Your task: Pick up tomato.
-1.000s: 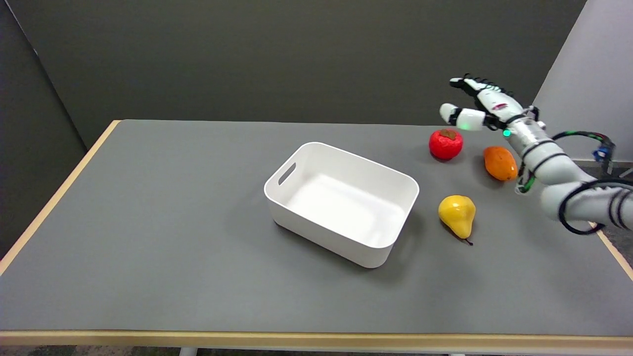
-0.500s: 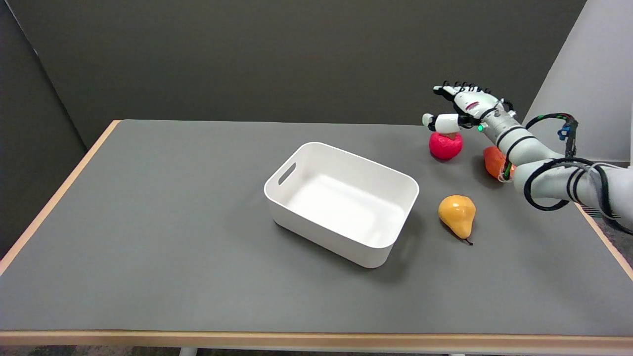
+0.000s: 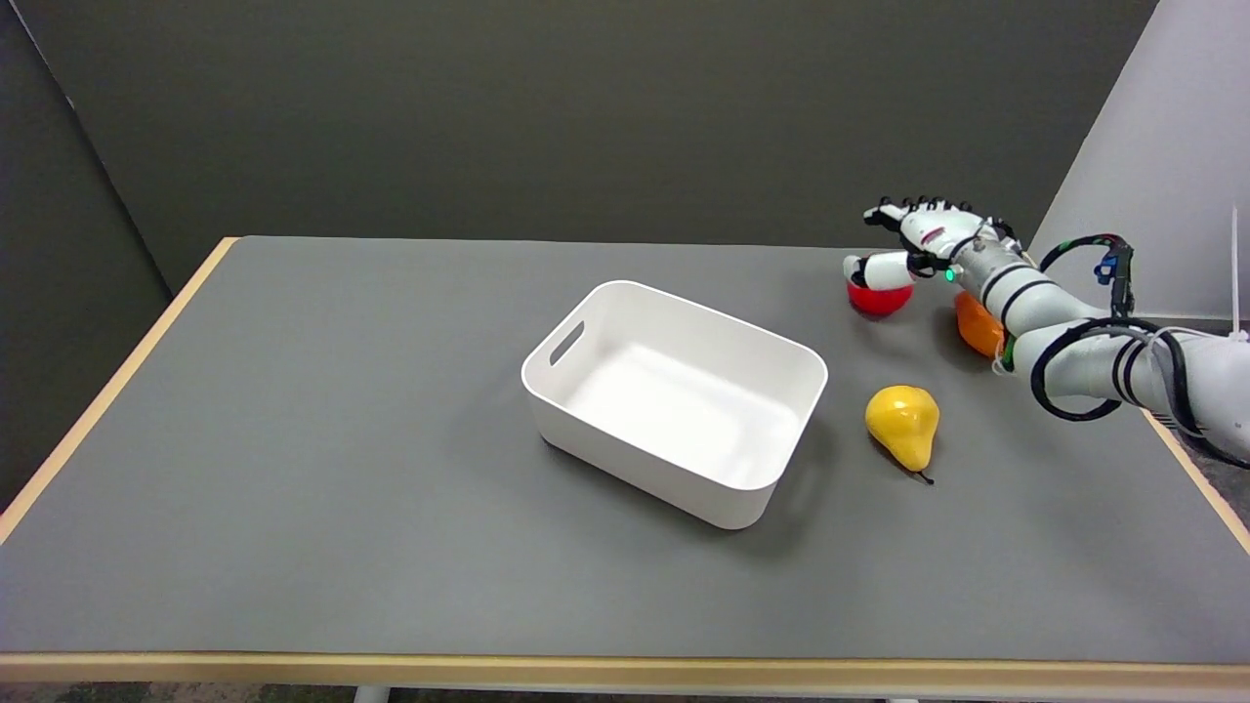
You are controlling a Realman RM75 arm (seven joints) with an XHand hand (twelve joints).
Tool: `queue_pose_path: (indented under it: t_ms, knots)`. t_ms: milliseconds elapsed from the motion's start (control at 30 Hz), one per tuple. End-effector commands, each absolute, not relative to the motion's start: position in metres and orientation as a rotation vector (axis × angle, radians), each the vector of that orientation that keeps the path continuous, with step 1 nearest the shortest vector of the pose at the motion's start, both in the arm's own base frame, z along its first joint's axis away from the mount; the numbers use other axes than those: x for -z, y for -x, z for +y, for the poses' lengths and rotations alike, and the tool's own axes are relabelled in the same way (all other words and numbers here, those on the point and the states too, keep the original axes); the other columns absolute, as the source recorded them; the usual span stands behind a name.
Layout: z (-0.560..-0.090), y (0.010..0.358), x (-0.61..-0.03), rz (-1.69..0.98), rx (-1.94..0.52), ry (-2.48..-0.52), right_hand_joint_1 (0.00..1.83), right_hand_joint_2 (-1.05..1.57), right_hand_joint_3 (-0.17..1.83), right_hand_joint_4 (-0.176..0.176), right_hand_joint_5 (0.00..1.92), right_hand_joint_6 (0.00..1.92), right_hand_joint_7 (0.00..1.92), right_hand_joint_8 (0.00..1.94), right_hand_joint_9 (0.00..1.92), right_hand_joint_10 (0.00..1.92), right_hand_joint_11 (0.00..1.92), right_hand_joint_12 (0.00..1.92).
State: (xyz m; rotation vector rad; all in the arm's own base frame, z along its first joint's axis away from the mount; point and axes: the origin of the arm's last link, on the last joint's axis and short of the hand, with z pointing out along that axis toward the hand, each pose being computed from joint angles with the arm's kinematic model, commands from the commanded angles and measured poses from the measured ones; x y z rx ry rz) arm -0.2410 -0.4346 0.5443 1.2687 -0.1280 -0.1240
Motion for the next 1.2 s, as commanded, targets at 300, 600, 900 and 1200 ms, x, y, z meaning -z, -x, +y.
queue_pose_path:
  t_ms: [300, 600, 900, 1200]
  knots:
    - [-0.417, 0.271, -0.546, -0.196, 0.211, -1.255, 0.14, 0.59, 0.98, 0.098, 0.1, 0.38, 0.15, 0.27, 0.07, 0.52, 0.0, 1.04]
    - [-0.423, 0.27, -0.534, -0.207, 0.197, -1.287, 0.11, 0.59, 1.01, 0.098, 0.09, 0.39, 0.15, 0.28, 0.07, 0.52, 0.02, 1.01]
    - [-0.424, 0.276, -0.526, -0.224, 0.2, -1.303, 0.44, 0.69, 1.01, 0.094, 0.1, 0.36, 0.19, 0.29, 0.13, 0.57, 0.06, 1.07]
    - [-0.425, 0.275, -0.518, -0.213, 0.177, -1.328, 0.93, 0.89, 0.89, 0.084, 0.23, 0.69, 0.55, 0.67, 0.51, 1.04, 0.46, 1.51]
